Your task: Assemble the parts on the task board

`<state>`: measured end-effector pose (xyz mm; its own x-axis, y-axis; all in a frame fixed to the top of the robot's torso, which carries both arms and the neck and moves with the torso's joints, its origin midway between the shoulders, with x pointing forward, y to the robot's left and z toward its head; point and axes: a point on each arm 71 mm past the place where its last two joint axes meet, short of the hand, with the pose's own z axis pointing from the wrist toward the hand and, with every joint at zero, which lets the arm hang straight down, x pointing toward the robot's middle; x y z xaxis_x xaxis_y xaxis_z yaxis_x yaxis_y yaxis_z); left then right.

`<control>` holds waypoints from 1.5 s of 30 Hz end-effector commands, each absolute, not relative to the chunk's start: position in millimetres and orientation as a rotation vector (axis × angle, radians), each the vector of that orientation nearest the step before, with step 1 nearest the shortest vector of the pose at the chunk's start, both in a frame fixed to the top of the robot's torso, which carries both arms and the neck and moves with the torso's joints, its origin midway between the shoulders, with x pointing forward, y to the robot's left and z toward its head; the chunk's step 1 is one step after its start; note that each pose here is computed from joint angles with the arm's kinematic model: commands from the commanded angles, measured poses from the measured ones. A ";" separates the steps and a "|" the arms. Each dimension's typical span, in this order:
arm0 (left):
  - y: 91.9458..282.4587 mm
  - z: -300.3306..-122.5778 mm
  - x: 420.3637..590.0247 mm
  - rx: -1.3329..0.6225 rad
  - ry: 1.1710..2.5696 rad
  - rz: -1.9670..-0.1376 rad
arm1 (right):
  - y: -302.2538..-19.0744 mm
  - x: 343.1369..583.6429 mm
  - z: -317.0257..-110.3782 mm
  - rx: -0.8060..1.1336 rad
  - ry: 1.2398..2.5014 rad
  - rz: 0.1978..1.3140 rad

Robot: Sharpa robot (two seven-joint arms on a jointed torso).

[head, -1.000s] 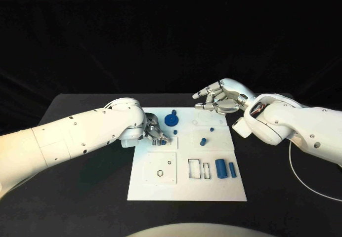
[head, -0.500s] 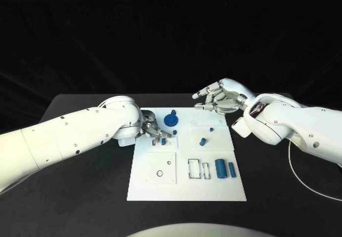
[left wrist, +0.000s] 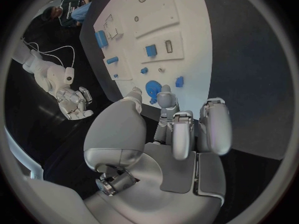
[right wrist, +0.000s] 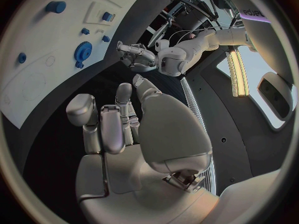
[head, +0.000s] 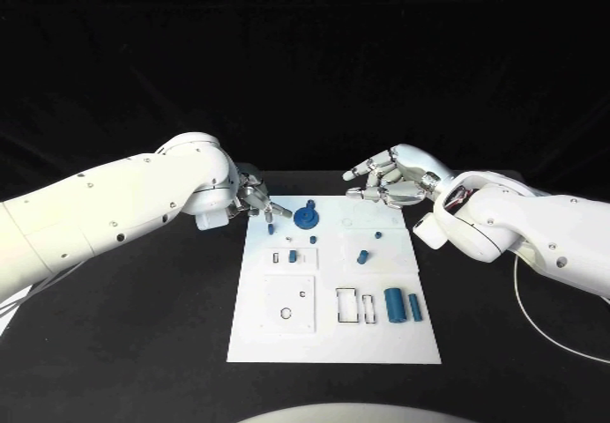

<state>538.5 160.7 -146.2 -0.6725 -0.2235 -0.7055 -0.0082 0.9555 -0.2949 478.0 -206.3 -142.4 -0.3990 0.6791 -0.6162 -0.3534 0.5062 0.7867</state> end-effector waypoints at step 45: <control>162.3 -179.5 577.1 -0.108 2.431 -0.159 | -197.6 479.2 -145.3 0.254 1.650 1.166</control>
